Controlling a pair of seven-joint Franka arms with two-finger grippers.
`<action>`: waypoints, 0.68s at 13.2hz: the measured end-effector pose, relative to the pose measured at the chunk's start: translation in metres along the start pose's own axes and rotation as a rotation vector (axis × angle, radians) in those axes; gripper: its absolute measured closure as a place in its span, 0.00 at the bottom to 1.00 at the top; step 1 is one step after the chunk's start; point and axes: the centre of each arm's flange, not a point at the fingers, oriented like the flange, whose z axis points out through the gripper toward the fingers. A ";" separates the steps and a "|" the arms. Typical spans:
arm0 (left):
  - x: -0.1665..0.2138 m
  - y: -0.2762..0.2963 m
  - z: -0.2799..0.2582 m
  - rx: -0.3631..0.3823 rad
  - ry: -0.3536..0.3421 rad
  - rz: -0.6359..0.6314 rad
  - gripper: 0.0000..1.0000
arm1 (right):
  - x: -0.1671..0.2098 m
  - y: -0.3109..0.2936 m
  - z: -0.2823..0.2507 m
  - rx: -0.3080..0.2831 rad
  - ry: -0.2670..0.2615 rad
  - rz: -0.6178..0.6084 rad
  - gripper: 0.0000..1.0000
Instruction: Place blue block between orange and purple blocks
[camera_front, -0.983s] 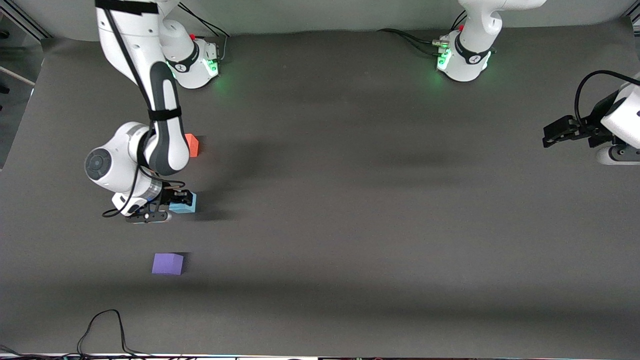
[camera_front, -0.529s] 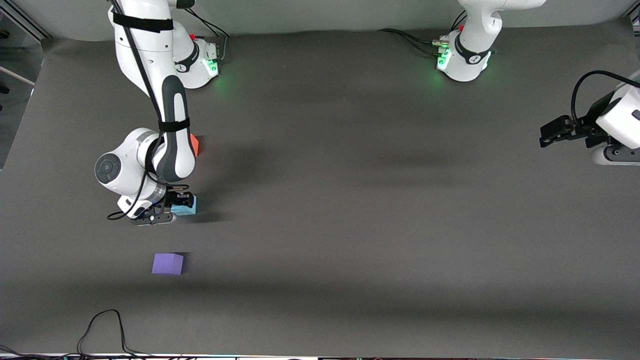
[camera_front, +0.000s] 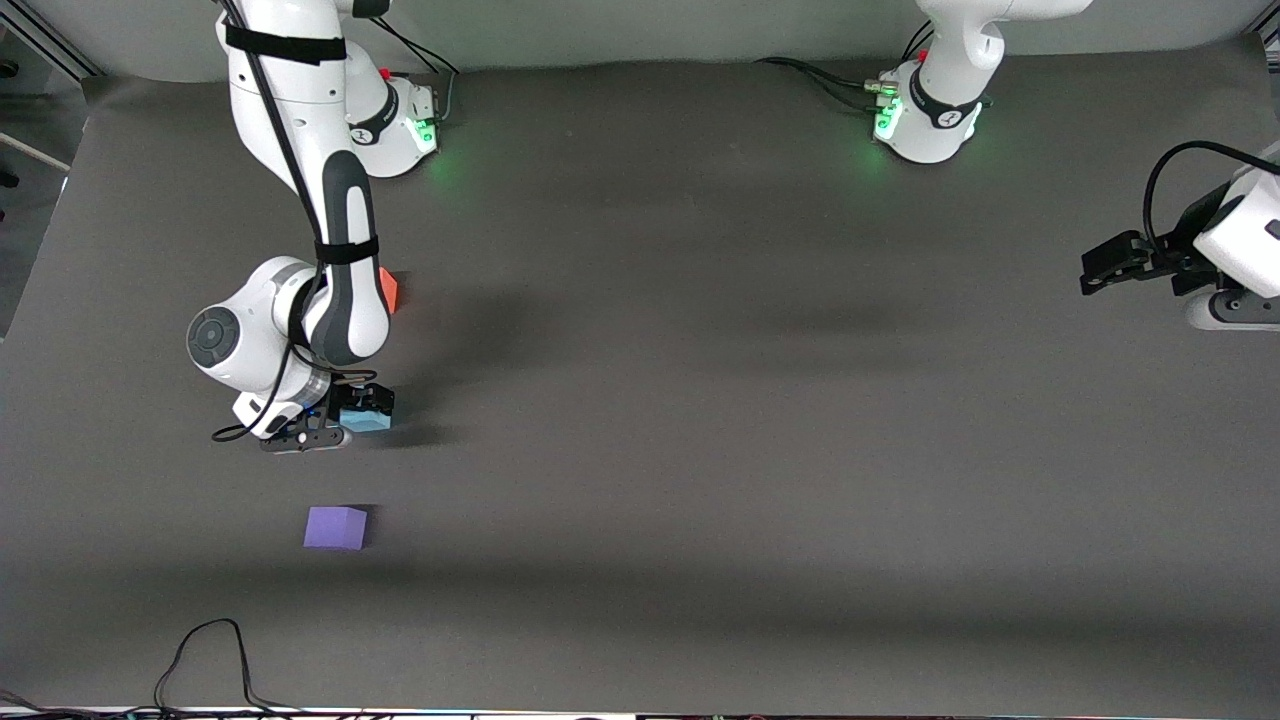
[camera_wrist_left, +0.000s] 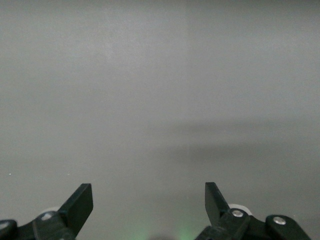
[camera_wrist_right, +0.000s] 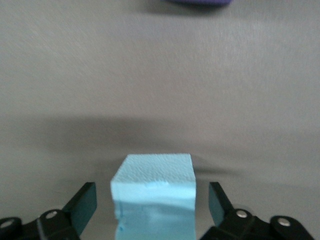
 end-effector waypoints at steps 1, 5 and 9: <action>0.000 0.000 0.000 0.000 0.000 0.000 0.00 | 0.004 -0.001 -0.009 0.015 0.013 0.001 0.00; 0.000 0.002 0.001 0.000 -0.003 0.003 0.00 | 0.017 0.011 -0.064 0.125 0.022 0.025 0.00; 0.000 0.002 0.002 0.000 -0.005 0.004 0.00 | 0.038 0.006 -0.148 0.166 0.004 0.031 0.00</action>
